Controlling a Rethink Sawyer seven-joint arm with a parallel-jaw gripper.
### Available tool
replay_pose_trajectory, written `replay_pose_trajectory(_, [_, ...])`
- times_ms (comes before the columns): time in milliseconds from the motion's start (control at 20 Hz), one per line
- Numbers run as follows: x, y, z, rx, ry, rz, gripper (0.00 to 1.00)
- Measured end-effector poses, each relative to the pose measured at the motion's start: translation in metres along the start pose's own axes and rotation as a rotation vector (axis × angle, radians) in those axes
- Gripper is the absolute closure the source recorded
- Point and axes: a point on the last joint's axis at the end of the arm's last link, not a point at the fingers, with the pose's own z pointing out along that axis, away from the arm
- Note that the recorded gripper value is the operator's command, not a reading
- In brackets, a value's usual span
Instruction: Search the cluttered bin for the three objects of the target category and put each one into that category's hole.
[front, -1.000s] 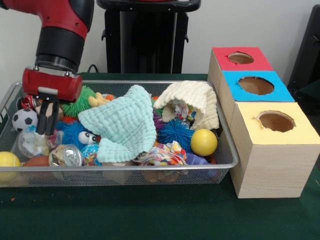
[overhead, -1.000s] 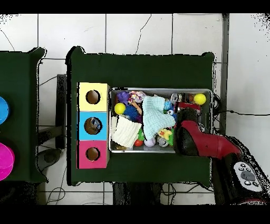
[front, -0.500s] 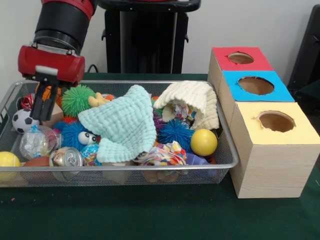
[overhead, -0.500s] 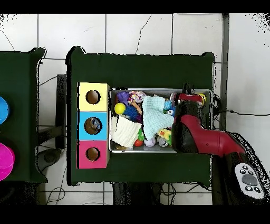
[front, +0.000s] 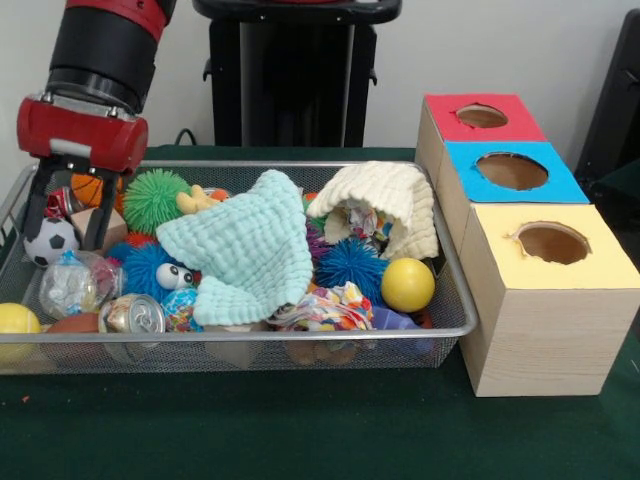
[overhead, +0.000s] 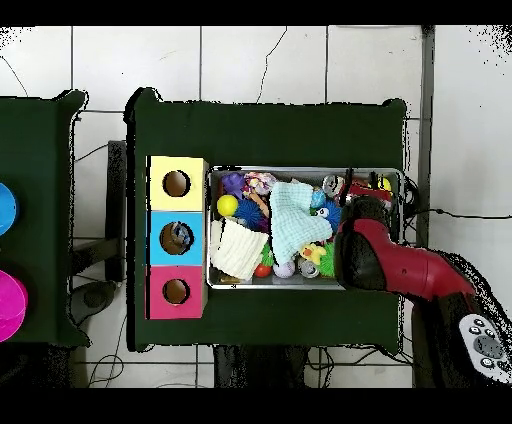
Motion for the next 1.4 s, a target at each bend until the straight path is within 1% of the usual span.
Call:
replay_pose_trajectory(50, [0.006, -0.004, 0.001, 0.002, 0.039, 0.011, 0.00])
replay_pose_trajectory(150, [0.022, -0.015, 0.001, 0.007, 0.141, 0.039, 0.00])
replay_pose_trajectory(200, [0.028, -0.018, 0.000, 0.009, 0.171, 0.046, 0.00])
replay_pose_trajectory(250, [0.038, -0.024, -0.002, 0.014, 0.214, 0.058, 0.00])
replay_pose_trajectory(350, [0.046, -0.025, -0.005, 0.016, 0.231, 0.068, 0.00])
replay_pose_trajectory(400, [0.052, -0.023, -0.007, 0.018, 0.227, 0.082, 0.00])
replay_pose_trajectory(550, [0.055, -0.019, -0.008, 0.019, 0.194, 0.108, 0.00])
replay_pose_trajectory(600, [0.055, -0.014, -0.009, 0.021, 0.141, 0.143, 0.00])
replay_pose_trajectory(750, [0.053, -0.010, -0.011, 0.024, 0.078, 0.179, 0.00])
replay_pose_trajectory(800, [0.054, -0.009, -0.012, 0.028, 0.036, 0.205, 0.00])
replay_pose_trajectory(950, [0.058, -0.011, -0.012, 0.032, 0.014, 0.236, 0.00])
replay_pose_trajectory(1150, [0.065, -0.019, -0.009, 0.033, 0.020, 0.274, 0.00])
replay_pose_trajectory(1200, [0.072, -0.025, -0.005, 0.031, 0.028, 0.299, 0.00])
replay_pose_trajectory(1300, [0.076, -0.027, -0.004, 0.030, 0.033, 0.310, 0.00])
replay_pose_trajectory(1400, [0.086, -0.030, 0.001, 0.025, 0.045, 0.337, 0.00])
